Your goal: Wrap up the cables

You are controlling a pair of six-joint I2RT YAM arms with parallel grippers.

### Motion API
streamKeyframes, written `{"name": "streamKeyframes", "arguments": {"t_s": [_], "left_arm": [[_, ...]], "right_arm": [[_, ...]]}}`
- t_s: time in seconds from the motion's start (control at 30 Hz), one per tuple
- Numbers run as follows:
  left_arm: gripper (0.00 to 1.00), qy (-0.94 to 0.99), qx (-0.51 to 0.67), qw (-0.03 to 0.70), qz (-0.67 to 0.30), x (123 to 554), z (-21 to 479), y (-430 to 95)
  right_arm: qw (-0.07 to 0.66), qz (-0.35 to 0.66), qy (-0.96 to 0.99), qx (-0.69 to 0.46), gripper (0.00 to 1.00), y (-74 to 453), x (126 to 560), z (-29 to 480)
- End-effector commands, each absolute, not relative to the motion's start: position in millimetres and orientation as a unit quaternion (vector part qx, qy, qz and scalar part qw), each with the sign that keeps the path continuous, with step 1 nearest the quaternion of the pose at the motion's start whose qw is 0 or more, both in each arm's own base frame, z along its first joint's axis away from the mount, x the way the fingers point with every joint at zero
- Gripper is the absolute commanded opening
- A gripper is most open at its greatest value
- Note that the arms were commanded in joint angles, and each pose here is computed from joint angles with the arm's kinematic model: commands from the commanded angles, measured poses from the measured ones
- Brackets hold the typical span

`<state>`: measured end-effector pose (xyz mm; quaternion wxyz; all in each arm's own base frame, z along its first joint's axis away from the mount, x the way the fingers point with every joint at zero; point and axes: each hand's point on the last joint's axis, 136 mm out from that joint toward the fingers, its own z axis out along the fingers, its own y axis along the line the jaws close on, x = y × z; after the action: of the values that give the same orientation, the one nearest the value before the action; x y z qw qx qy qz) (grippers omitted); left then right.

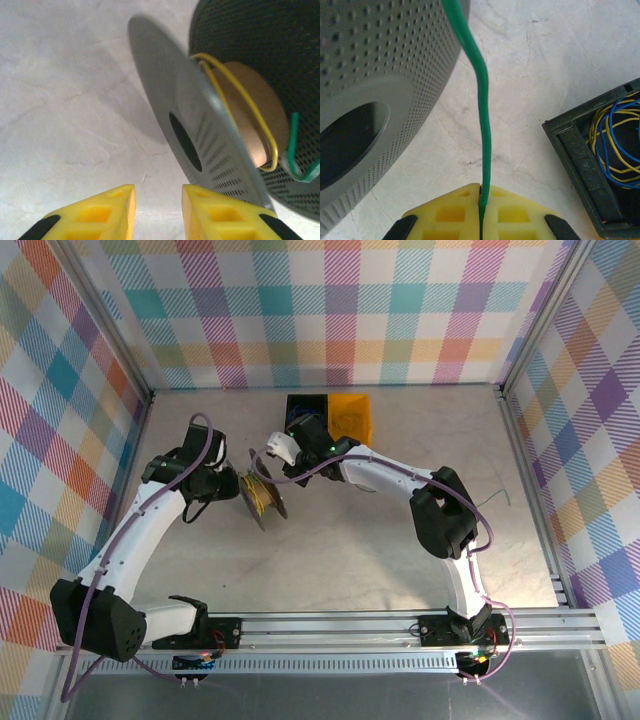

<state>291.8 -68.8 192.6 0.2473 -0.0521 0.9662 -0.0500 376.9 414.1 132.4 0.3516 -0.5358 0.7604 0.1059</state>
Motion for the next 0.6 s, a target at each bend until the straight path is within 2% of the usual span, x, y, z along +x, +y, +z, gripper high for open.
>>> {"name": "streamKeyframes", "arguments": {"t_s": [0.0,0.17,0.27,0.57], "left_arm": [[0.4,0.959,-0.051,0.278,-0.039,294.4,220.6,-62.3],[0.6,0.951,-0.059,0.297,-0.067,293.0,240.6,-68.2],[0.69,0.95,-0.068,0.292,-0.091,290.2,237.4,-74.7],[0.78,0.95,-0.077,0.275,-0.128,294.2,206.7,-96.5]], "right_arm": [[0.346,0.105,0.768,-0.529,0.0,418.3,377.5,124.2],[0.342,0.101,0.773,-0.525,0.0,417.8,379.4,122.6],[0.342,0.101,0.774,-0.523,0.0,417.6,379.7,122.8],[0.341,0.106,0.773,-0.524,0.0,421.1,377.8,125.6]]}}
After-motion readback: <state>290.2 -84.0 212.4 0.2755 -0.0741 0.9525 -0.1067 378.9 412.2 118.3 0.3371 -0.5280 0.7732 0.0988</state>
